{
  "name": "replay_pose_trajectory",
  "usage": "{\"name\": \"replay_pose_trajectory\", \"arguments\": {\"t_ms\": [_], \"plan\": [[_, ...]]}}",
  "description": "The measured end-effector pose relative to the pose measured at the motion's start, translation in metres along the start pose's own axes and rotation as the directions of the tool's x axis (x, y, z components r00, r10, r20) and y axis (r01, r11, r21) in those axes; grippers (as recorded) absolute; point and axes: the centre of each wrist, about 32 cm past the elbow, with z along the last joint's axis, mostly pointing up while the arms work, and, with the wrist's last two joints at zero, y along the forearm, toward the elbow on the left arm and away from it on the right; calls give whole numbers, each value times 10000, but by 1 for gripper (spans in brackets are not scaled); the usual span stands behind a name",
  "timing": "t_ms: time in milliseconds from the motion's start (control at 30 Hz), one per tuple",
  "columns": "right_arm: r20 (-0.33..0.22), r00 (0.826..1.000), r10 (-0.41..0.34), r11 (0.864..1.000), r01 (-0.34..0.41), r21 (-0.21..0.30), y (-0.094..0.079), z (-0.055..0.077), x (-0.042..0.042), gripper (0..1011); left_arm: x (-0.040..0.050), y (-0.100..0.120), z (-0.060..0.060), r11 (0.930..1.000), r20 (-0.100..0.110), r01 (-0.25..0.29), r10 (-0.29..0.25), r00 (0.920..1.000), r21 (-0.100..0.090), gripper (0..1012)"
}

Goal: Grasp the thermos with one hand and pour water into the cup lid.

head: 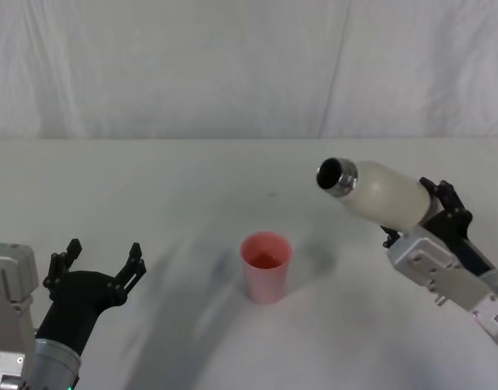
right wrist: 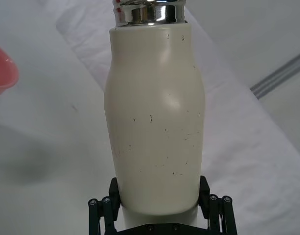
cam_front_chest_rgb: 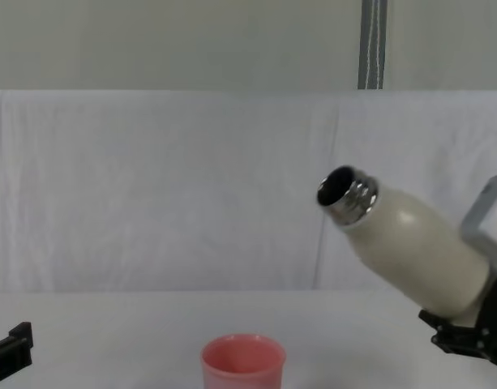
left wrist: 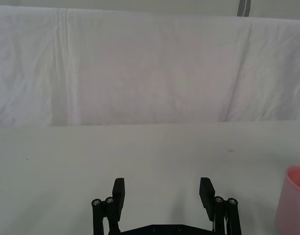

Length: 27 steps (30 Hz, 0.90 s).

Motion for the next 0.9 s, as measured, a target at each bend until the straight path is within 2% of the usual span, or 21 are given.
{"name": "replay_pose_trajectory", "arguments": {"t_ms": [267, 500, 533, 600, 633, 800, 867, 900], "plan": [[-1081, 9941, -88, 10000, 90, 13, -118, -40, 47, 950, 0, 0, 0, 10000, 0, 1, -1, 10000, 0, 1001], [-2218, 9750, -105, 9998, 145, 167, -193, -84, 72, 950, 0, 0, 0, 10000, 0, 0, 0, 10000, 0, 1001], [-2555, 9668, -75, 9996, 139, 230, -206, -95, 81, 950, 0, 0, 0, 10000, 0, 0, 0, 10000, 0, 1001], [-2892, 9573, -16, 9994, 114, 322, -216, -104, 88, 950, 0, 0, 0, 10000, 0, 0, 0, 10000, 0, 1001], [-3251, 9457, 48, 9991, 93, 419, -227, -118, 96, 950, 0, 0, 0, 10000, 0, 0, 0, 10000, -1, 1001], [-3986, 9169, 198, 9980, 59, 632, -248, -144, 111, 950, 0, 0, 0, 10000, 0, 1, -1, 10000, 1, 1001], [-4458, 8947, 288, 9971, 57, 760, -260, -159, 118, 950, 0, 0, 0, 10000, 0, 1, -1, 10000, 0, 1001], [-4458, 8947, 288, 9971, 57, 760, -260, -159, 118, 950, 0, 0, 0, 10000, 0, 0, 0, 10000, 0, 1001]]}}
